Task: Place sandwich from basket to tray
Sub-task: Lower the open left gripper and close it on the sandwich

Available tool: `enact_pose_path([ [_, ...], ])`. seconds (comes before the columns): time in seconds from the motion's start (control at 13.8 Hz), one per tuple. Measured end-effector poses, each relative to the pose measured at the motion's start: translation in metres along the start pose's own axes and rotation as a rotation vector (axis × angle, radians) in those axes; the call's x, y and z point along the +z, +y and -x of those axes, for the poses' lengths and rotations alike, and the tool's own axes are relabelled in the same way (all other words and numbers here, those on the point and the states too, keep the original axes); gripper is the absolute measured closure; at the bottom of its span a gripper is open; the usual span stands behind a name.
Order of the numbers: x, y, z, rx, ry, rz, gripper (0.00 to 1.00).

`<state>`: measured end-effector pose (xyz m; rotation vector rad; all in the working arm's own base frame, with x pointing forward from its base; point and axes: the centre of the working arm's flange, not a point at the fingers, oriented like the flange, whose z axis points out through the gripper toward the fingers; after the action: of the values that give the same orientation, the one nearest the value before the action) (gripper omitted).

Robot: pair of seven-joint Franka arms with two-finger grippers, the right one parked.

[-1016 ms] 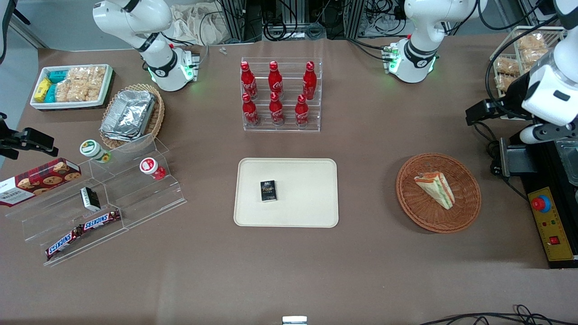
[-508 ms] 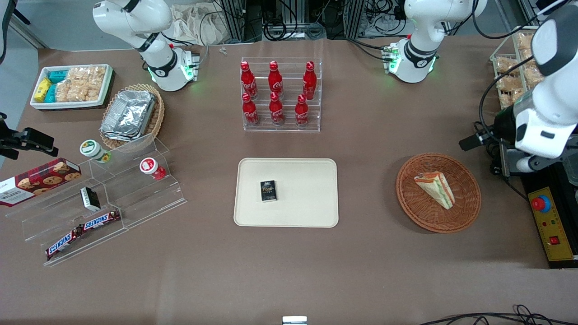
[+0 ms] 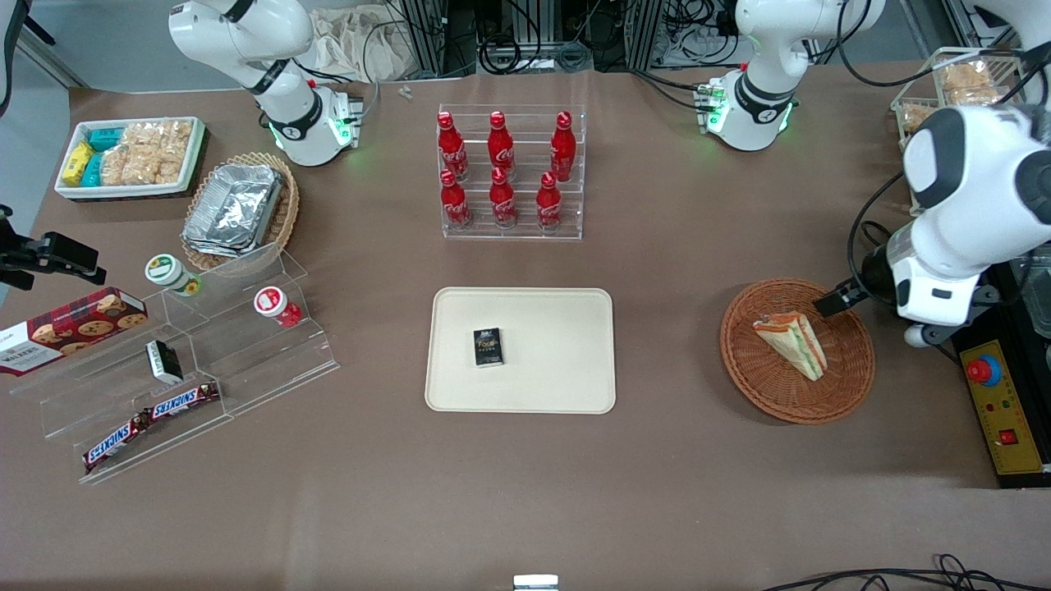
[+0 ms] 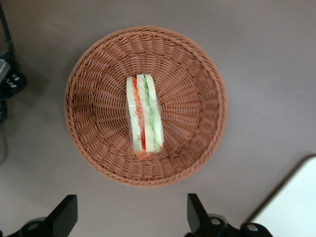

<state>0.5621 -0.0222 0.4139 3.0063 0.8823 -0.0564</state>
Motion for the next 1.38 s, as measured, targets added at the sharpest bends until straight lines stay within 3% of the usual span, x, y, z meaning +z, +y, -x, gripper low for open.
enact_pose_path([
  [0.36, 0.067, -0.01, -0.001, -0.047, 0.018, 0.015, 0.0],
  [0.58, 0.104, -0.008, -0.004, -0.065, 0.01, 0.012, 0.0],
  [1.38, 0.174, -0.004, -0.013, -0.089, 0.006, 0.017, 0.0],
])
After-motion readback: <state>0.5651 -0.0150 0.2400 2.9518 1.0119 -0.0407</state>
